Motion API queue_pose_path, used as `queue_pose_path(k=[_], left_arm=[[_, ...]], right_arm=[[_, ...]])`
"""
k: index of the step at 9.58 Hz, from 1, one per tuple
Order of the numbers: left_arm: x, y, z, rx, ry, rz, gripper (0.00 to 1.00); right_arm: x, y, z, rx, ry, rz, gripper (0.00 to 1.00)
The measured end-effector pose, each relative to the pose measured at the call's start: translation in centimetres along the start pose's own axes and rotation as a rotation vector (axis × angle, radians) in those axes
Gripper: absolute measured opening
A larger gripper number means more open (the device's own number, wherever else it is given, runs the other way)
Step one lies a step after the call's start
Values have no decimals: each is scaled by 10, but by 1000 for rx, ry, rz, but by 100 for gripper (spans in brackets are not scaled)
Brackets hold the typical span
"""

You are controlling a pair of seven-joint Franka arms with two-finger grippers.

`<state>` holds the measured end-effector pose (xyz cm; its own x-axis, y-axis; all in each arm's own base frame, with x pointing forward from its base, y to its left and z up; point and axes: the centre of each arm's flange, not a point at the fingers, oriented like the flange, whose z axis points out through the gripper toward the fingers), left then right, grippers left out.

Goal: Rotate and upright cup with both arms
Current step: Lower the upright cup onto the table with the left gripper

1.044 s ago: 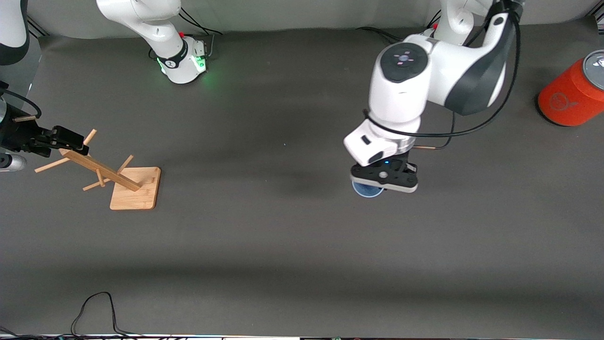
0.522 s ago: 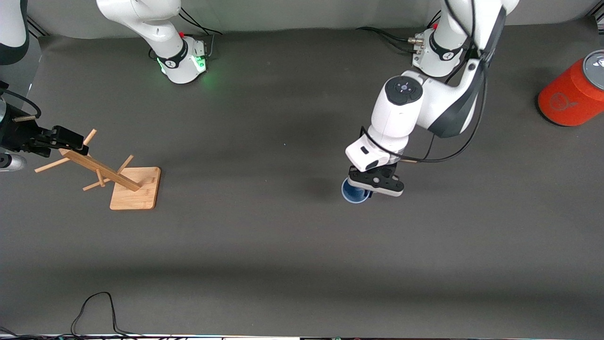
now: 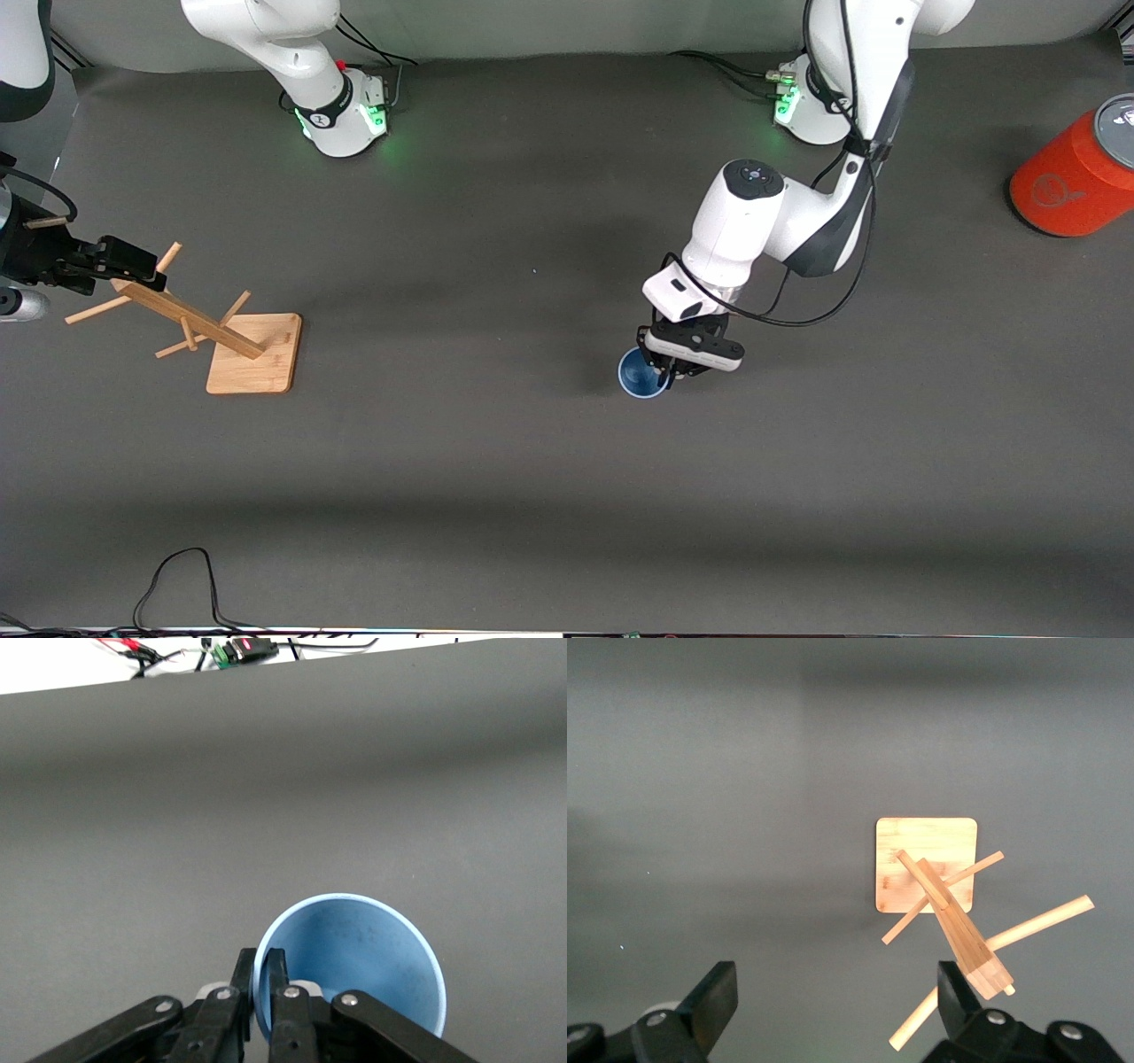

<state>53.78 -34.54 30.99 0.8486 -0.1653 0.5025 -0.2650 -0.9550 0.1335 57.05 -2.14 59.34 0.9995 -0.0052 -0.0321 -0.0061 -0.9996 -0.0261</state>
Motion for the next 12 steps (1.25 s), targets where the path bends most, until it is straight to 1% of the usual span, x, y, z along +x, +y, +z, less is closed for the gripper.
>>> queue_pose_path(k=[2,4,8,9,10,11,12], left_arm=[[-31,5,13,-29,11,17,9],[-50,12,24,-48,15,32,9],[-77,13,49,-78,38,42,9],[-82,13,52,-89,57,46,9],[-83,15,52,-90,61,50,9],[-83,15,52,-88,61,52,11],[-84,14,54,-86,57,52,24]], right_arm=[[0,0,0,0,0,0,100],[0,0,0,0,0,0,100],[0,0,1,0,-1,0,100],[0,0,1,0,-2,0,100],[0,0,1,0,-2,0,100],[1,0,1,0,-3,0,100],[1,0,2,0,-3,0,100]])
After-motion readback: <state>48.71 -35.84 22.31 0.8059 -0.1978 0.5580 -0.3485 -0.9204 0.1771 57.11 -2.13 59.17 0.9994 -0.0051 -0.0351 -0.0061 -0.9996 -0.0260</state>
